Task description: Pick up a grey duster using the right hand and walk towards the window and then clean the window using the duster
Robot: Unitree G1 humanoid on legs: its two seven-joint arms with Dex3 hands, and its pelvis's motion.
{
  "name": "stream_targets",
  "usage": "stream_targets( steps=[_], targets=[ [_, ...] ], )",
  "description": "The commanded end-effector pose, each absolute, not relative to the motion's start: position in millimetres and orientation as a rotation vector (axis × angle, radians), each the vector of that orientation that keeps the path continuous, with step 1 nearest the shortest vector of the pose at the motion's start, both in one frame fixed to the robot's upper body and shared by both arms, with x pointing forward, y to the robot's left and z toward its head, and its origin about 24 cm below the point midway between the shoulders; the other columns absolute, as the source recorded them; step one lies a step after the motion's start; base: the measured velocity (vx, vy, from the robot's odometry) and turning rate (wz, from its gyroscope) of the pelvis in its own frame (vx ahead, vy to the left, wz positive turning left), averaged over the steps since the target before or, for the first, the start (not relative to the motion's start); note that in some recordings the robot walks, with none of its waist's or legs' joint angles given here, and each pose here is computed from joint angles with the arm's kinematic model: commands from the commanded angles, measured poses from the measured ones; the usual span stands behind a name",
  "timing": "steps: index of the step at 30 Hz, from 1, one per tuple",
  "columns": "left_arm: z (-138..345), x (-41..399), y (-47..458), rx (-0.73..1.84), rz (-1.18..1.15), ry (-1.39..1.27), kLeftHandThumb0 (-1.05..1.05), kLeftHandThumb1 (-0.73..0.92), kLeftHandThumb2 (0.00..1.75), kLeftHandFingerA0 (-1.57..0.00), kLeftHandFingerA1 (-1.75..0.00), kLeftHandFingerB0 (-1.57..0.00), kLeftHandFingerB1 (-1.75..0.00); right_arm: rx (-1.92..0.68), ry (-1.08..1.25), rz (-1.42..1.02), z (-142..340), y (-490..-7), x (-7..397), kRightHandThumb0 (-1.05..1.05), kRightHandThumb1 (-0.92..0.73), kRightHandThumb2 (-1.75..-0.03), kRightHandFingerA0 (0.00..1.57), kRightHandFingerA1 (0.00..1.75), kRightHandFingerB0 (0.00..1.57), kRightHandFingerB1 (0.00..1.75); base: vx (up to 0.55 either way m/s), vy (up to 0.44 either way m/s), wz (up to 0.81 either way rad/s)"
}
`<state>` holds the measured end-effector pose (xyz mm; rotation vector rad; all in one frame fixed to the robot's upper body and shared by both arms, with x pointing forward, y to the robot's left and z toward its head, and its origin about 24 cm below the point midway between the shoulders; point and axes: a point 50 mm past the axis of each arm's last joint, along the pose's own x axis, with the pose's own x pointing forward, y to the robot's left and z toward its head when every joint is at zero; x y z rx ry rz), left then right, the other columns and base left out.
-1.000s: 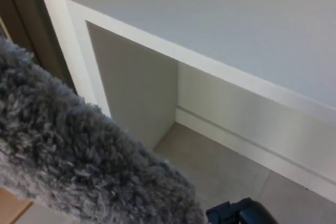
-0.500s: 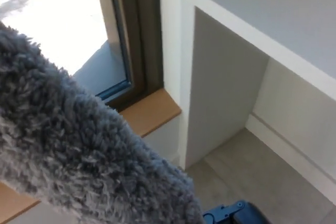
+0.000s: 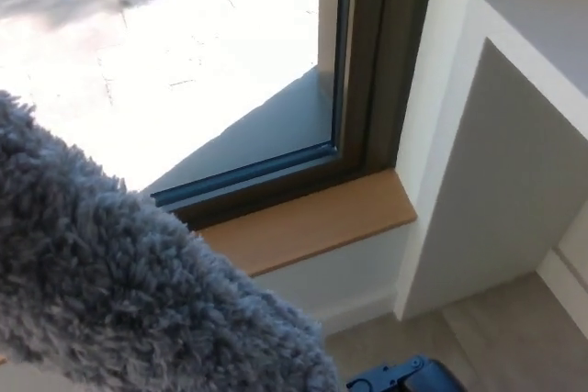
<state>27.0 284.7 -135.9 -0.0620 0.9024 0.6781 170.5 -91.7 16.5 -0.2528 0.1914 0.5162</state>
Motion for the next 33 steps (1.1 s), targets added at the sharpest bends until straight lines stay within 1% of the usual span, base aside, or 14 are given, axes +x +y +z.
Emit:
stream_targets(
  steps=[1,2,3,4,5,6,8,14,15,18,30,31,32,33],
  targets=[
    [-133,26,290,-0.044,0.680,0.891,0.01,0.68,0.88,-0.88,-1.14,-0.77,-0.88,-0.212,0.213,0.532,13,-89,169,0.38,0.08,-1.37,1.47,1.22,1.39,1.14,0.01,-0.063,0.24],
    [-134,26,289,-0.037,0.680,0.900,0.01,0.68,0.88,-0.88,-1.14,-0.77,-0.88,-0.209,0.214,0.534,13,-89,168,0.38,0.08,-1.37,1.47,1.22,1.39,1.14,0.01,0.015,0.39],
    [-134,25,289,-0.043,0.683,0.898,0.03,0.65,0.93,-0.90,-1.14,-0.78,-0.90,-0.203,0.212,0.539,13,-89,168,0.20,-0.10,-1.04,1.45,1.31,1.43,1.28,0.02,0.001,0.41],
    [-134,24,289,-0.046,0.684,0.897,0.03,0.65,0.93,-0.90,-1.14,-0.78,-0.90,-0.200,0.212,0.541,13,-89,169,0.20,-0.10,-1.04,1.45,1.31,1.43,1.28,0.01,0.040,0.19],
    [-135,22,289,-0.071,0.695,0.895,0.02,0.63,0.94,-0.94,-1.15,-0.80,-0.93,-0.173,0.238,0.539,11,-88,167,0.40,0.02,-1.34,1.46,1.24,1.37,1.14,0.02,0.064,0.11],
    [-135,20,288,-0.065,0.690,0.892,-0.03,0.63,0.95,-0.95,-1.15,-0.81,-0.94,-0.167,0.240,0.540,10,-88,167,0.37,0.11,-1.42,1.46,1.23,1.38,1.12,0.01,0.100,0.33],
    [-135,19,288,-0.050,0.682,0.901,-0.03,0.65,0.92,-0.92,-1.14,-0.78,-0.91,-0.169,0.235,0.544,9,-88,167,0.42,0.05,-1.36,1.45,1.23,1.38,1.15,0.01,0.157,0.28],
    [-135,17,287,-0.048,0.679,0.911,-0.01,0.68,0.88,-0.89,-1.13,-0.77,-0.88,-0.135,0.252,0.541,6,-89,167,0.45,0.05,-1.38,1.45,1.23,1.38,1.13,0.00,0.276,0.23],
    [-135,16,287,-0.058,0.687,0.912,-0.03,0.68,0.84,-0.90,-1.11,-0.77,-0.90,-0.132,0.254,0.534,5,-89,167,0.22,-0.12,-1.06,1.46,1.33,1.44,1.29,0.01,0.136,0.15],
    [-136,15,285,-0.048,0.696,0.921,-0.05,0.68,0.83,-0.90,-1.11,-0.76,-0.87,-0.103,0.259,0.515,4,-90,166,0.22,-0.12,-1.05,1.45,1.33,1.43,1.29,0.03,0.070,0.19],
    [-138,11,282,-0.035,0.696,0.941,-0.07,0.70,0.81,-0.87,-1.11,-0.75,-0.84,0.042,0.276,0.475,2,-87,170,0.25,-0.19,-1.13,1.50,1.39,1.49,1.35,0.02,-0.139,0.19],
    [-138,10,282,-0.056,0.708,0.937,-0.02,0.67,0.89,-0.91,-1.17,-0.78,-0.93,0.050,0.280,0.481,1,-86,172,0.24,-0.24,-1.14,1.47,1.36,1.45,1.32,0.00,0.000,0.00],
    [-138,10,282,-0.071,0.718,0.934,-0.02,0.67,0.89,-0.91,-1.17,-0.78,-0.93,0.056,0.283,0.485,1,-85,173,0.24,-0.24,-1.14,1.47,1.36,1.45,1.32,0.00,0.000,0.00],
    [-138,9,282,-0.091,0.731,0.930,-0.03,0.67,0.89,-0.93,-1.17,-0.79,-0.94,0.061,0.289,0.488,1,-84,175,0.53,-0.04,-1.45,1.49,1.37,1.34,1.23,0.00,0.000,0.00]
  ],
)
